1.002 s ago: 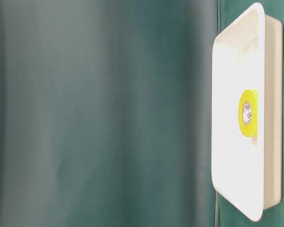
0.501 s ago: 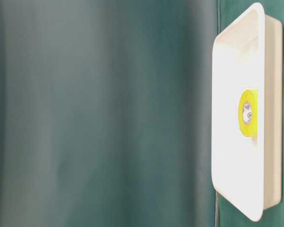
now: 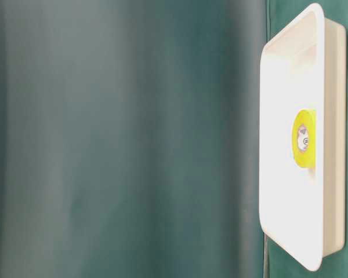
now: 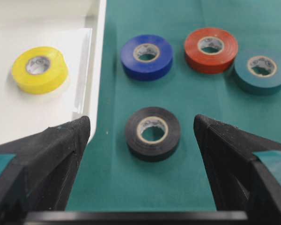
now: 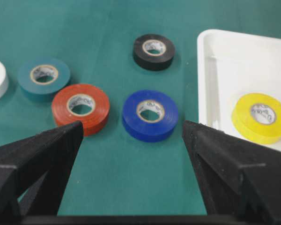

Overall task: Pick up the tape from a random location and place it into the white case.
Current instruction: 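Move the open right gripper toward the blue tape roll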

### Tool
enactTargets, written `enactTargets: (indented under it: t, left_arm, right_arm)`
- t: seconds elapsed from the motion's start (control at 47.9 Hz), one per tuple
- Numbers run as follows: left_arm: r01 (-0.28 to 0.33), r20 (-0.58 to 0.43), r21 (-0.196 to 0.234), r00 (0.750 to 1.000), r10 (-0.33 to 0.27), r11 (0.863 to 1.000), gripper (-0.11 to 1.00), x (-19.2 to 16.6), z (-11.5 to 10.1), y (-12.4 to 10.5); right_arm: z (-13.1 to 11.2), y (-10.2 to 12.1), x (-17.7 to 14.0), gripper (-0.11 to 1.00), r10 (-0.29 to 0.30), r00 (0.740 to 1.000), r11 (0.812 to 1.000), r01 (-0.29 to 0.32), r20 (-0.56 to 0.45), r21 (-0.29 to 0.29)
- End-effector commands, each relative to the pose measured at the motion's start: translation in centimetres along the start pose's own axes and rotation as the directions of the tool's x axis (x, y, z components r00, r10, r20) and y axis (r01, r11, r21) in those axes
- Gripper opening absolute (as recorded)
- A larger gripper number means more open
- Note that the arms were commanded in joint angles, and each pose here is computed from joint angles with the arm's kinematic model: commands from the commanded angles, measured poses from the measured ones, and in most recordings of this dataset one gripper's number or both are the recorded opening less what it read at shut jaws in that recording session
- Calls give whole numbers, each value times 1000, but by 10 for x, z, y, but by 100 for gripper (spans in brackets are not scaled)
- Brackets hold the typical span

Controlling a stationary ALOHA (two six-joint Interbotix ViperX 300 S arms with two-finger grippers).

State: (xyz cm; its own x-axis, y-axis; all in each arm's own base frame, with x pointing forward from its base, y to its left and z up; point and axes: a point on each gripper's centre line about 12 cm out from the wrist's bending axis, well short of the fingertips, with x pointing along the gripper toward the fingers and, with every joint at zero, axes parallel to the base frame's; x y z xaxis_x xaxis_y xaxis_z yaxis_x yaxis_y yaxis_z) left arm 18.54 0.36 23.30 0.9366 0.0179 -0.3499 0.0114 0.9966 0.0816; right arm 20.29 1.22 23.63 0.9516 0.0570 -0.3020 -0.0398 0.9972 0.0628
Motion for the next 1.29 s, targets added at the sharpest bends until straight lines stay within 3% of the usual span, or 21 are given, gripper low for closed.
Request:
enactTargets:
  t: [0.0, 0.355, 0.877, 1.273]
  left_arm:
    - [0, 17, -1, 1000, 0, 1000, 91, 0, 6, 0]
    - [1, 9, -7, 1000, -1, 1000, 91, 2, 5, 0]
    - [1, 5, -16, 1000, -1, 1000, 91, 2, 4, 0]
    - [1, 2, -30, 1000, -1, 1000, 91, 3, 3, 0]
  right_arm:
    - [14, 1, 9, 91, 0, 999, 1000, -1, 34, 7]
    - [35, 7, 59, 91, 15, 999, 1000, -15, -33, -4]
    - [61, 11, 134, 91, 15, 999, 1000, -15, -41, -5]
    - [62, 11, 147, 91, 12, 997, 1000, -12, -79, 3]
